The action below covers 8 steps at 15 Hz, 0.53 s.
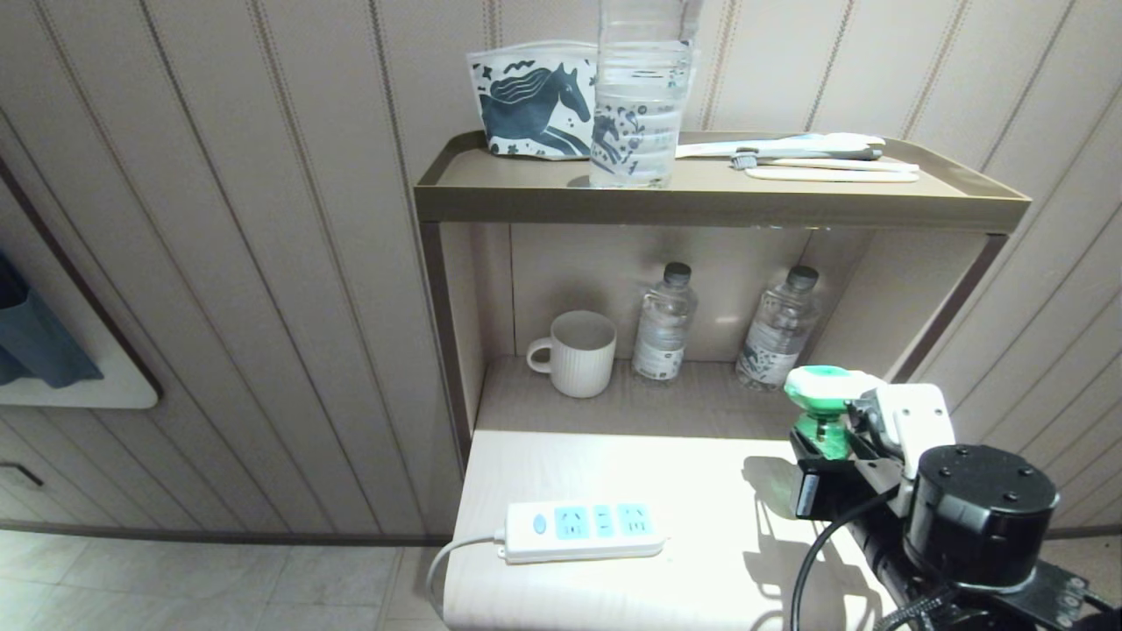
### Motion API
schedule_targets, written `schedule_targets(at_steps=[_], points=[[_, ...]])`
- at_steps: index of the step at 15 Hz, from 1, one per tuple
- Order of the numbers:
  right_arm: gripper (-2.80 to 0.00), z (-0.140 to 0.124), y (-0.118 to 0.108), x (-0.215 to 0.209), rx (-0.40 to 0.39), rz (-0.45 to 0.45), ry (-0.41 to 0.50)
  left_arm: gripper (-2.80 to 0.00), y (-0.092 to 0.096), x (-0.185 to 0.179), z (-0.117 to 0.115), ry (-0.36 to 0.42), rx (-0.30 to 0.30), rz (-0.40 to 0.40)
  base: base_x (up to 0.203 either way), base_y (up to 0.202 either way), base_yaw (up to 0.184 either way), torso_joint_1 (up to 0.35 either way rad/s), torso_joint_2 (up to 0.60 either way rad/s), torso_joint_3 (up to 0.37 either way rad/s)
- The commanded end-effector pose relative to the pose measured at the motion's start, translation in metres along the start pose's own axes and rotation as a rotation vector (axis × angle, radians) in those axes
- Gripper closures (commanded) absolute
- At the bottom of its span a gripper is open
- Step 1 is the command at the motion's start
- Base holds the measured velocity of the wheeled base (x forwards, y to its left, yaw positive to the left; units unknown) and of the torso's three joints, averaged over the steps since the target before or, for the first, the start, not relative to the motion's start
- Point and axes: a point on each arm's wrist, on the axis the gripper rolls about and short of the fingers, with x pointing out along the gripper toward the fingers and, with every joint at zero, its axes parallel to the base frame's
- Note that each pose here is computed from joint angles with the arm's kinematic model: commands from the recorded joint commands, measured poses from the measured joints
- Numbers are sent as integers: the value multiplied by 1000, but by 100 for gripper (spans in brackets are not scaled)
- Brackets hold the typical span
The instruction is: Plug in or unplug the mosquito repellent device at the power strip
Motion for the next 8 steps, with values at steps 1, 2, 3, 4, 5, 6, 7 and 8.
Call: schedule_targets(at_steps=[1, 2, 3, 4, 5, 6, 7, 8], points=[[0, -22, 10, 6, -49, -37, 12, 0, 0, 0, 0, -2, 0, 0, 0, 0, 0, 0, 0, 0], [0, -24, 12, 6, -56, -65, 6, 0, 0, 0, 0, -2, 0, 0, 0, 0, 0, 0, 0, 0], [0, -24, 17, 3, -56, -47, 0, 0, 0, 0, 0, -2, 0, 0, 0, 0, 0, 0, 0, 0], [0, -24, 20, 2, -56, -37, -3, 0, 0, 0, 0, -2, 0, 0, 0, 0, 0, 0, 0, 0], [0, -24, 25, 3, -55, -27, -6, 0, 0, 0, 0, -2, 0, 0, 0, 0, 0, 0, 0, 0], [0, -26, 32, 2, -60, -8, -4, 0, 0, 0, 0, 0, 0, 0, 0, 0, 0, 0, 0, 0], [0, -28, 36, 1, -66, 7, -2, 0, 0, 0, 0, -2, 0, 0, 0, 0, 0, 0, 0, 0], [0, -30, 43, -3, -74, 36, -2, 0, 0, 0, 0, -1, 0, 0, 0, 0, 0, 0, 0, 0]])
